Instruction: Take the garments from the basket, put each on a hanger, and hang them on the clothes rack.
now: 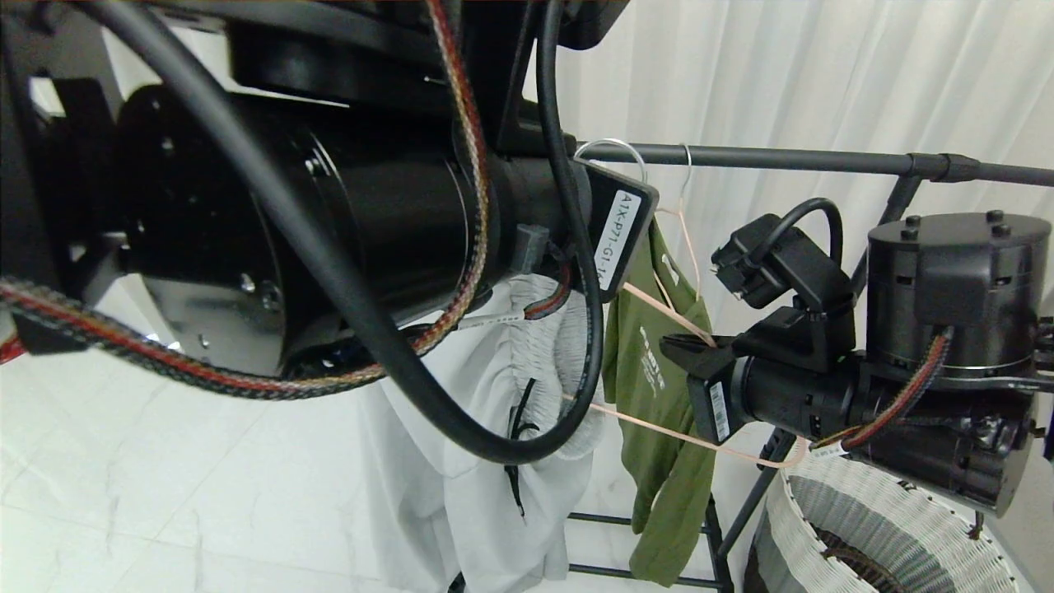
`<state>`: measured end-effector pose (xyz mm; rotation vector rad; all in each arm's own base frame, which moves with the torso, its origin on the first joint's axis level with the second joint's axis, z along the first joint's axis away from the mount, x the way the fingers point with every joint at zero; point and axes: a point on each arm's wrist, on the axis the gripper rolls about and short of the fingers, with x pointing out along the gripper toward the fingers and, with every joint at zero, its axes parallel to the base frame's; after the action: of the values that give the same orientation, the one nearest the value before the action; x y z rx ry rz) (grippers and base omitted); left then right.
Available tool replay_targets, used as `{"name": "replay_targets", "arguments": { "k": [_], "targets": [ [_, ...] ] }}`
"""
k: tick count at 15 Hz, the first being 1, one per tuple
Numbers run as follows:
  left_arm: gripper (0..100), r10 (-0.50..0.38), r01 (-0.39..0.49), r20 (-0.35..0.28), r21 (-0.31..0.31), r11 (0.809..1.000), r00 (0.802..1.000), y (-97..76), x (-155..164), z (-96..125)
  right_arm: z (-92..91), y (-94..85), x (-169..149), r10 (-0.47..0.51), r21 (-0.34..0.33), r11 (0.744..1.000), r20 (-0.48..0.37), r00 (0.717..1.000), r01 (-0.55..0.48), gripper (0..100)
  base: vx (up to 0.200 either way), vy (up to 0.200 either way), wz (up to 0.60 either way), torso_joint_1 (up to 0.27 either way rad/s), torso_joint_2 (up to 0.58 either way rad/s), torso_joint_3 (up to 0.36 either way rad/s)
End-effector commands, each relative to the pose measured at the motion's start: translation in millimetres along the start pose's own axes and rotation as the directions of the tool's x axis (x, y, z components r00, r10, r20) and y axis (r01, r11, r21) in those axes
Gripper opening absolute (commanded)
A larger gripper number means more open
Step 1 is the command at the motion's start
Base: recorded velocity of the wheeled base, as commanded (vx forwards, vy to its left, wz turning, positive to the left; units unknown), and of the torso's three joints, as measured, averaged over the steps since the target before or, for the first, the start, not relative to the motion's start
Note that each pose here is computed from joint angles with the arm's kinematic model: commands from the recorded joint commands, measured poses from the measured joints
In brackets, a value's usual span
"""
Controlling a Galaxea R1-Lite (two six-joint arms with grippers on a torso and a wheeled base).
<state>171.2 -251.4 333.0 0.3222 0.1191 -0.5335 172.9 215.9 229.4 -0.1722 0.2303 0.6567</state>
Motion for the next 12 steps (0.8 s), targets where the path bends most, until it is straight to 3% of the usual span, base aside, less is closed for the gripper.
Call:
{"name": "replay_targets", "arguments": {
  "k": [1, 7, 12],
  "targets": [
    [0, 0.002, -0.002, 0.01, -0.005, 1.0, 1.0, 1.9, -2.8, 2.4, 0.6, 0.2, 0.3, -0.006, 0.024, 1.0, 0.002, 1.0, 0.005, 0, 0.0, 0.0, 0.0, 0.0, 0.0, 0.0],
    [0, -0.015, 0.015, 0.004, 0.002, 1.0, 1.0, -3.3, -3.8, 0.0, 8.5, -7.3, -10.2, -0.07, 0.108, 0.992, 0.04, 0.997, 0.066, 0, 0.0, 0.0, 0.0, 0.0, 0.0, 0.0],
    [0, -0.022, 0.022, -0.002, 0.009, 1.0, 1.0, -4.0, -6.2, -2.3, 15.9, -15.9, -16.6, -0.125, 0.136, 0.984, 0.088, 0.988, 0.113, 0, 0.0, 0.0, 0.0, 0.0, 0.0, 0.0]
  ]
}}
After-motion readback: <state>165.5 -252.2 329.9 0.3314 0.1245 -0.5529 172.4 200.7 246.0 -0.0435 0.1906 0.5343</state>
